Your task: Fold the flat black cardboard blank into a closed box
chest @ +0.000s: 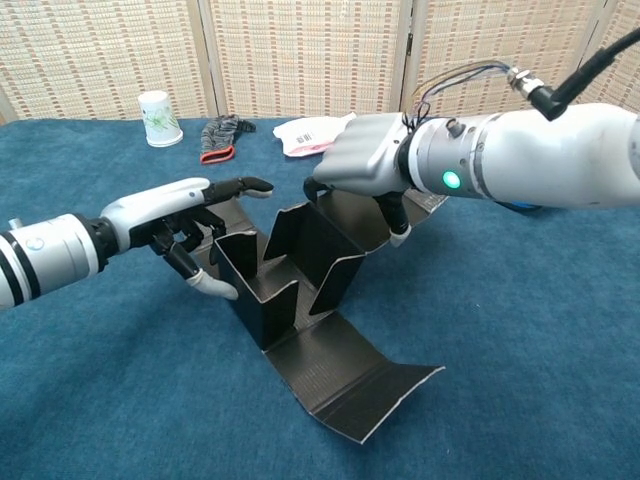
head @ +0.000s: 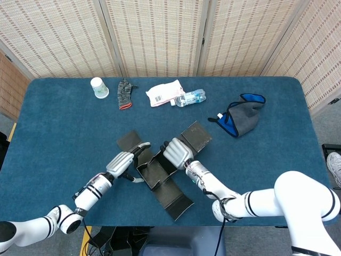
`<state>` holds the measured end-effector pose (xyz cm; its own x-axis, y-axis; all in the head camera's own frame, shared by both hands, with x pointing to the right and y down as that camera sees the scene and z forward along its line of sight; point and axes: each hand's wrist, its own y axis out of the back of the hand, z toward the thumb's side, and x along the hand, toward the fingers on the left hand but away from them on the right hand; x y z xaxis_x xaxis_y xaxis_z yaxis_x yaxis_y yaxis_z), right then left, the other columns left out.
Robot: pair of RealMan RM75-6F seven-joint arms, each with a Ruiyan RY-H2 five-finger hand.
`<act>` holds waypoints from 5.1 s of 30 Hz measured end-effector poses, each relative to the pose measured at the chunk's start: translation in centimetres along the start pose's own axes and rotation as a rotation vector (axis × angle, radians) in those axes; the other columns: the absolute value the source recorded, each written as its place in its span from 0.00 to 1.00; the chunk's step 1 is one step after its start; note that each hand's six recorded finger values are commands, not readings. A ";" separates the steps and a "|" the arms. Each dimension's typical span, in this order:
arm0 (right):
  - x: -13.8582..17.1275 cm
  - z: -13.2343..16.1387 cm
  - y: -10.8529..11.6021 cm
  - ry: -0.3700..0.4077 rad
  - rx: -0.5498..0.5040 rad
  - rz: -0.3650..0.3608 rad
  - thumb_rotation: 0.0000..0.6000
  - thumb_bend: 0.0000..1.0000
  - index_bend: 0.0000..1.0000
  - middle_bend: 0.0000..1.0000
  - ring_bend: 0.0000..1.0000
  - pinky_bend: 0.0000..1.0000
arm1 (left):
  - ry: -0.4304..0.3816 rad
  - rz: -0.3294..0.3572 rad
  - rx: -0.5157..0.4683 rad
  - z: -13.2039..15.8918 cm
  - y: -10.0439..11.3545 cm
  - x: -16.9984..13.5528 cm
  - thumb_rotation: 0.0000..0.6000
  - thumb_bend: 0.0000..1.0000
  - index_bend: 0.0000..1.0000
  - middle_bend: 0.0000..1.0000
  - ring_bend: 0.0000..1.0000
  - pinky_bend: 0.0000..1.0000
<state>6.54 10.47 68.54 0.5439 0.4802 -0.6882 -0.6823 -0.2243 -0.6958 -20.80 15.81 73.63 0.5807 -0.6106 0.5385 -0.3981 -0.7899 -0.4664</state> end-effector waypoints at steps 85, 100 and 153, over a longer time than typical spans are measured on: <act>7.2 -7.0 0.3 -0.040 -0.752 -0.280 1.00 0.05 0.00 0.04 0.74 0.96 | 0.160 -0.053 -0.616 -3.7 1.9 -2.9 1.00 0.09 0.27 0.25 0.67 0.93; 12.5 -10.3 -5.2 -0.151 -0.907 -0.471 1.00 0.01 0.00 0.06 0.74 0.96 | 0.184 0.000 -0.815 -3.2 7.8 -3.8 1.00 0.09 0.25 0.25 0.67 0.93; 4.7 -1.8 -1.0 -0.191 -0.846 -0.858 1.00 0.00 0.00 0.00 0.60 0.97 | 0.183 -0.024 -0.909 1.3 7.9 -3.2 1.00 0.09 0.23 0.25 0.67 0.93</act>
<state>10.67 11.38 65.65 0.5323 0.8449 0.0523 0.4354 -0.2203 -0.8729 -24.88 11.56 67.32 0.5053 -0.5318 0.6796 -0.8364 -0.4957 0.2339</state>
